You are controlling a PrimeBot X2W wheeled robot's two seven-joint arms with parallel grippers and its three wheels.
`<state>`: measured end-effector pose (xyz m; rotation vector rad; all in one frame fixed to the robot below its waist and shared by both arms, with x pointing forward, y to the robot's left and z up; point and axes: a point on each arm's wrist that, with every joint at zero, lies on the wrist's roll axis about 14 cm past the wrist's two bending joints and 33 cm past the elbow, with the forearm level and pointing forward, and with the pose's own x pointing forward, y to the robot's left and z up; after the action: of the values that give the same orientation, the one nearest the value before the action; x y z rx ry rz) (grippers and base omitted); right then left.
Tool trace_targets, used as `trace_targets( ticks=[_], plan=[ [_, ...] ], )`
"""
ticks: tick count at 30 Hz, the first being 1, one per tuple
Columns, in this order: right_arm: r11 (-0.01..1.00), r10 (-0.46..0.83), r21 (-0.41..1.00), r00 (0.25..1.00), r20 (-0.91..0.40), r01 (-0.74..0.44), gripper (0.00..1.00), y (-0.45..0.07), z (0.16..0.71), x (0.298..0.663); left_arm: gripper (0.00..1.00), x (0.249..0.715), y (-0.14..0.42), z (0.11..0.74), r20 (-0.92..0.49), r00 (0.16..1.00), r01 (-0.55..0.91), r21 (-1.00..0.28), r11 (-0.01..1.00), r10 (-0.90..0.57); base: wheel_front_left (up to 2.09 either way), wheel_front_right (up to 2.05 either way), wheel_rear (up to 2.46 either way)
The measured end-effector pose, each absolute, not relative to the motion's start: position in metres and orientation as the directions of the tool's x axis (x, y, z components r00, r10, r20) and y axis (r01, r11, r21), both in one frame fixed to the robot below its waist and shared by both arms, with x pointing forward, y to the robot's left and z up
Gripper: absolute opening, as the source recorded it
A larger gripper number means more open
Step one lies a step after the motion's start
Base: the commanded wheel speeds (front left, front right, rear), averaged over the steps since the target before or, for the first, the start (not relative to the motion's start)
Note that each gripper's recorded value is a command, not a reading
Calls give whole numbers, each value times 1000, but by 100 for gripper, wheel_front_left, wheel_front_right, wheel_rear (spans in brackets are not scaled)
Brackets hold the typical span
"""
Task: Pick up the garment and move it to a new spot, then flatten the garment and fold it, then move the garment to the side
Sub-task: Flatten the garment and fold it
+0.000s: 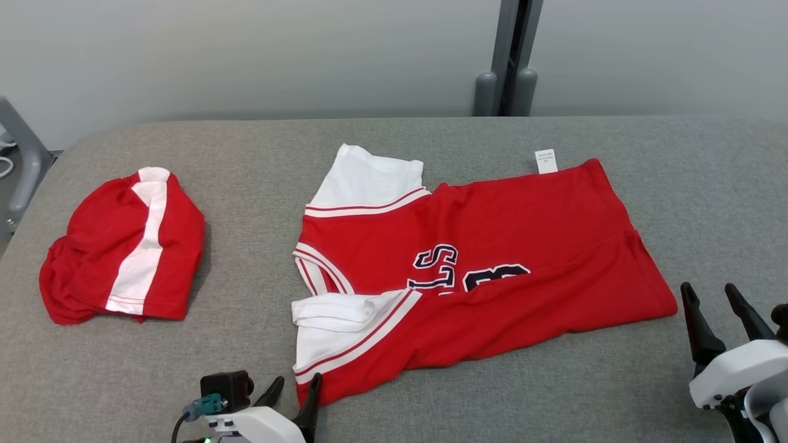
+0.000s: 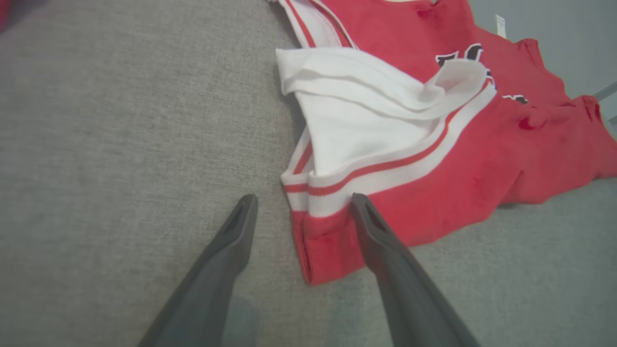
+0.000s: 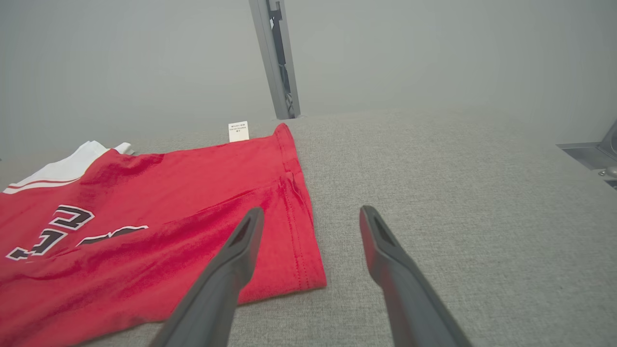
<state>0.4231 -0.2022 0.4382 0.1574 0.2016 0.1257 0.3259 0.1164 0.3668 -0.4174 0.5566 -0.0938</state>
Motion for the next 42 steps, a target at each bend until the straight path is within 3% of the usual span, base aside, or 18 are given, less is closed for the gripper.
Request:
trace_targets(
  ticks=[13, 14, 15, 16, 24, 27, 42],
  plan=[
    [984, 114, 161, 974, -196, -82, 100, -209, 438, 420, 100, 333, 110, 349, -556, 796, 5, -387, 922, -238, 0, 0, 0],
    [984, 113, 161, 974, -194, -82, 100, -209, 438, 420, 87, 333, 110, 348, -559, 794, 8, -384, 923, -239, 0, 0, 0],
    [984, 112, 160, 975, -194, -81, 100, -209, 439, 420, 36, 333, 109, 347, -561, 791, 13, -385, 923, -245, 0, 0, 0],
    [984, 111, 159, 975, -193, -81, 100, -210, 439, 420, 0, 333, 108, 347, -564, 787, 17, -384, 923, -249, 0, 0, 0],
    [981, 111, 184, 967, -232, -68, 100, -206, 430, 419, 0, 340, 110, 351, -533, 809, 68, -335, 940, -249, 0, 0, 0],
    [961, 88, 277, 957, -275, -9, 100, -204, 418, 418, 0, 354, 126, 362, -496, 841, 120, -221, 968, -217, 0, 0, 0],
    [846, 102, 514, 905, -413, 139, 100, -178, 382, 431, 0, 360, 129, 374, -460, 861, 131, -210, 969, -216, 0, 0, 0]
  ],
)
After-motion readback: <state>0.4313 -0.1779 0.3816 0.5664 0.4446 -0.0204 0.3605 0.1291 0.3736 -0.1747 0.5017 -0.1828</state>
